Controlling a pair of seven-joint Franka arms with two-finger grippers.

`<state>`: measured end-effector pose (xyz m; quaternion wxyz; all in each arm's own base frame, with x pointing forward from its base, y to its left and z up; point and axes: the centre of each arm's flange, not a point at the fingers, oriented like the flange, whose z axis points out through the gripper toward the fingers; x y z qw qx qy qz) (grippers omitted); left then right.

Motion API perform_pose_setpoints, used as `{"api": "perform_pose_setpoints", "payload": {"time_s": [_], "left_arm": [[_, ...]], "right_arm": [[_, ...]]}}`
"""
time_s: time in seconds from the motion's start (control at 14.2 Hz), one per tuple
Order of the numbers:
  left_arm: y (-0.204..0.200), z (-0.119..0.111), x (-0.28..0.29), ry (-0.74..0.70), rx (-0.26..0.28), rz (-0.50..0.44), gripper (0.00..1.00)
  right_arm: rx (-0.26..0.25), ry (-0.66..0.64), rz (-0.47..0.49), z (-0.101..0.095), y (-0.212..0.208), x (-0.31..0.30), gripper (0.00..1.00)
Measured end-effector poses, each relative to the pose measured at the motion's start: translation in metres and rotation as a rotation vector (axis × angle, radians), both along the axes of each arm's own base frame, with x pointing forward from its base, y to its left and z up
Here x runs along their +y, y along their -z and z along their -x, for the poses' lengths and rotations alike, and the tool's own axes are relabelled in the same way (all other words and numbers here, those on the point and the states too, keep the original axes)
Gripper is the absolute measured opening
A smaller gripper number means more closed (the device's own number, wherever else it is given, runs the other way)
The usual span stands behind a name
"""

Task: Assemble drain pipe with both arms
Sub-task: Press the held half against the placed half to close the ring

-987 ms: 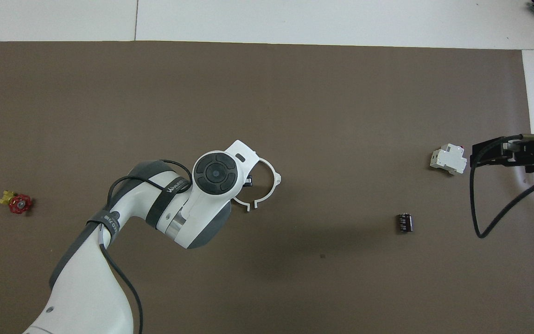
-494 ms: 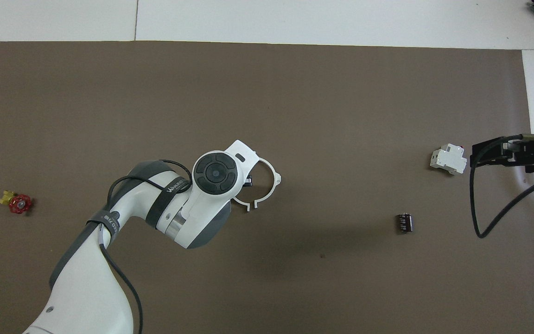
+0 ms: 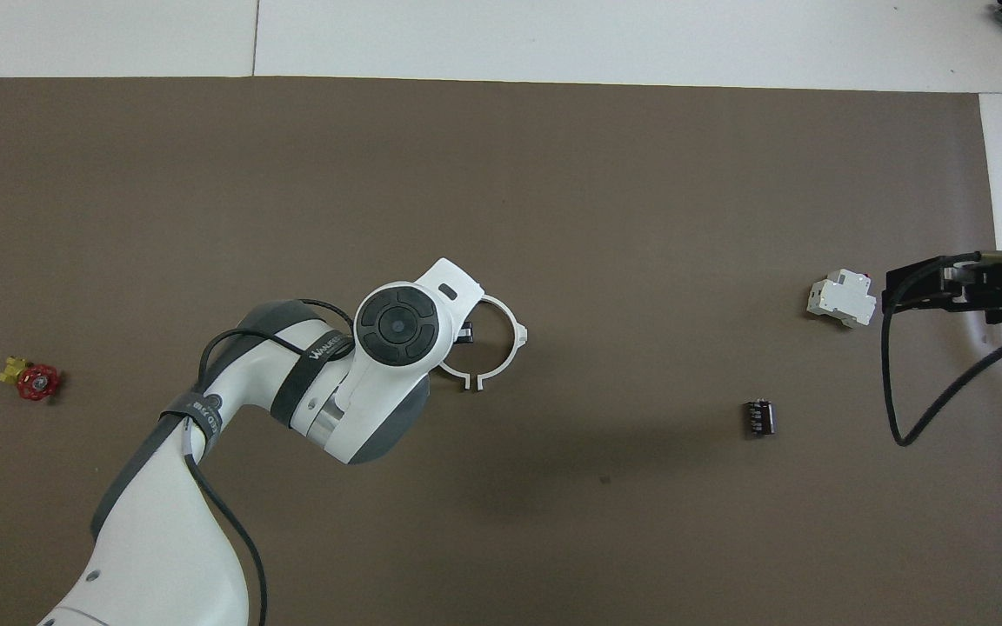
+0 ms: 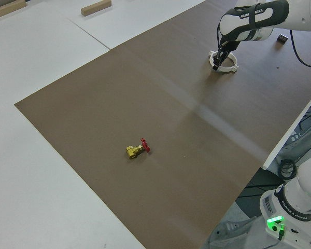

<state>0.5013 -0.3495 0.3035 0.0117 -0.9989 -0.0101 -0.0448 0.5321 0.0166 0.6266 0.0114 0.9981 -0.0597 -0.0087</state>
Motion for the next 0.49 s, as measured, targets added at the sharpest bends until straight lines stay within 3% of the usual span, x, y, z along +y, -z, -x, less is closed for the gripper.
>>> {"api": "perform_pose_setpoints", "payload": {"time_s": [0.49], "left_arm": [[0.0, -0.0039, 0.005, -0.01, -0.004, 0.006, 0.2]], "right_arm": [[-0.008, 0.0, -0.001, 0.0024, -0.0044, -0.0003, 1.0]]}}
